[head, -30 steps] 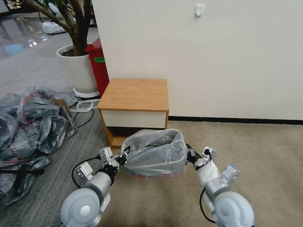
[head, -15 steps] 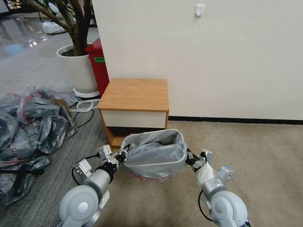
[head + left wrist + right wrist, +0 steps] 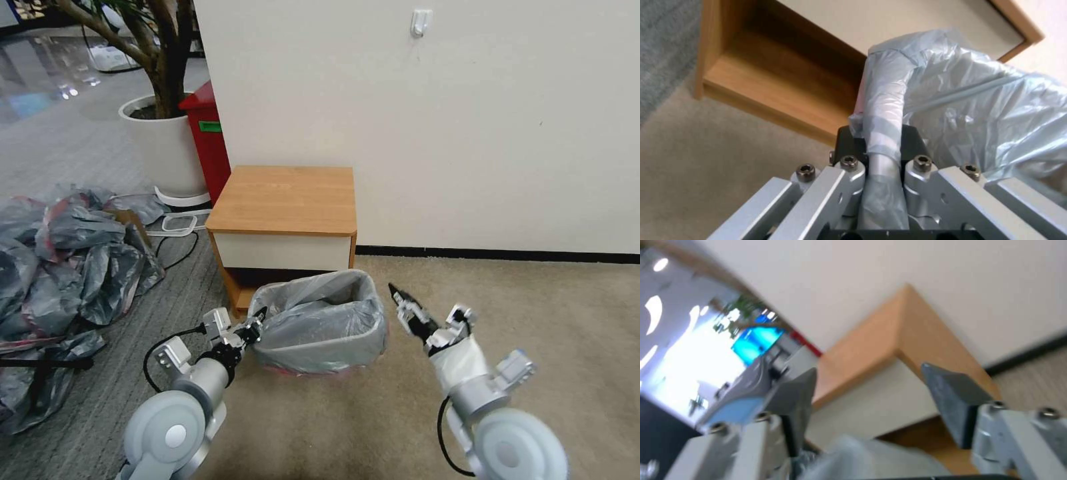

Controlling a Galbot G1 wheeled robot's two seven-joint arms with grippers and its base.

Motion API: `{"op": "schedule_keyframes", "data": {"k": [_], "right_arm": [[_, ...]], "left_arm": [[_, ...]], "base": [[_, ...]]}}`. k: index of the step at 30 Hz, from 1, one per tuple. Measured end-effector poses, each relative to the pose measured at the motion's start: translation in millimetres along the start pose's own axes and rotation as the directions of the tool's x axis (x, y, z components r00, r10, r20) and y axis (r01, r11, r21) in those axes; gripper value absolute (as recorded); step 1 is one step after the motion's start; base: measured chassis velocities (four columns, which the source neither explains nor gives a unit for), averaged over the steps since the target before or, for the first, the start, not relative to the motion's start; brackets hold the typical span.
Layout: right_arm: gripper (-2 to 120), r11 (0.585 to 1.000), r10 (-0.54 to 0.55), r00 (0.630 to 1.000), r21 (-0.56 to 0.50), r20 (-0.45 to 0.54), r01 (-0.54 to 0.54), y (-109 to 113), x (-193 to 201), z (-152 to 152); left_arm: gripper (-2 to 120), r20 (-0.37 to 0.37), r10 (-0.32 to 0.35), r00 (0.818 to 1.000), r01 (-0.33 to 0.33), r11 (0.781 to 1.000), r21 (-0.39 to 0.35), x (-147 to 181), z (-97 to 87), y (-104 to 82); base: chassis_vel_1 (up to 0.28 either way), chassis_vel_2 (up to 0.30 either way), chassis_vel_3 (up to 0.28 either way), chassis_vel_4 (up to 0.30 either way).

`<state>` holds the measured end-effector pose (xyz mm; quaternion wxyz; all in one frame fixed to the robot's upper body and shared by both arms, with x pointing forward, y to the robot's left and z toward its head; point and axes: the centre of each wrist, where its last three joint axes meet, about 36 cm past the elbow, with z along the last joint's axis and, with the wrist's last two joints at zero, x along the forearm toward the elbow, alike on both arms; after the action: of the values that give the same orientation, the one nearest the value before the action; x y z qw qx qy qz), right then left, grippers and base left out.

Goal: Pick up the garbage bag from the table and place it over the trash can.

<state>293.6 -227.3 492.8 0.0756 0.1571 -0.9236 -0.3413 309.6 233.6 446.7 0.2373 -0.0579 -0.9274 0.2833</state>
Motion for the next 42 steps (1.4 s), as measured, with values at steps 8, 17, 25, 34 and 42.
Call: {"op": "schedule_keyframes", "data": {"k": [8, 17, 25, 34, 42], "right_arm": [[76, 0.911, -0.273, 0.940, 0.258, -0.205, 0.321, 37, -23, -43], [46, 0.705, -0.309, 0.814, 0.456, -0.491, 0.543, 66, -65, -23], [13, 0.582, -0.166, 0.747, 0.547, -0.644, 0.601, 88, -91, 11], [0, 0.576, -0.049, 0.758, 0.601, -0.650, 0.553, 75, -115, 34], [0, 0.564, 0.022, 0.757, 0.633, -0.653, 0.530, 63, -124, 46]], "left_arm": [[7, 0.010, 0.004, 1.000, -0.003, 0.992, -0.122, -3, 6.6, -5.9], [7, 0.047, 0.026, 0.999, -0.012, 0.962, -0.273, -3, 16.3, -14.4], [7, 0.074, 0.055, 0.996, -0.022, 0.919, -0.394, -4, 23.5, -20.2], [7, 0.089, 0.079, 0.993, -0.031, 0.898, -0.439, -3, 26.6, -19.5], [7, 0.106, 0.103, 0.989, -0.044, 0.890, -0.454, 1, 24.5, -22.5]], "base": [[0.000, 0.000, 0.000, 0.000], [0.000, 0.000, 0.000, 0.000], [0.000, 0.000, 0.000, 0.000], [0.000, 0.000, 0.000, 0.000], [0.000, 0.000, 0.000, 0.000]]}}
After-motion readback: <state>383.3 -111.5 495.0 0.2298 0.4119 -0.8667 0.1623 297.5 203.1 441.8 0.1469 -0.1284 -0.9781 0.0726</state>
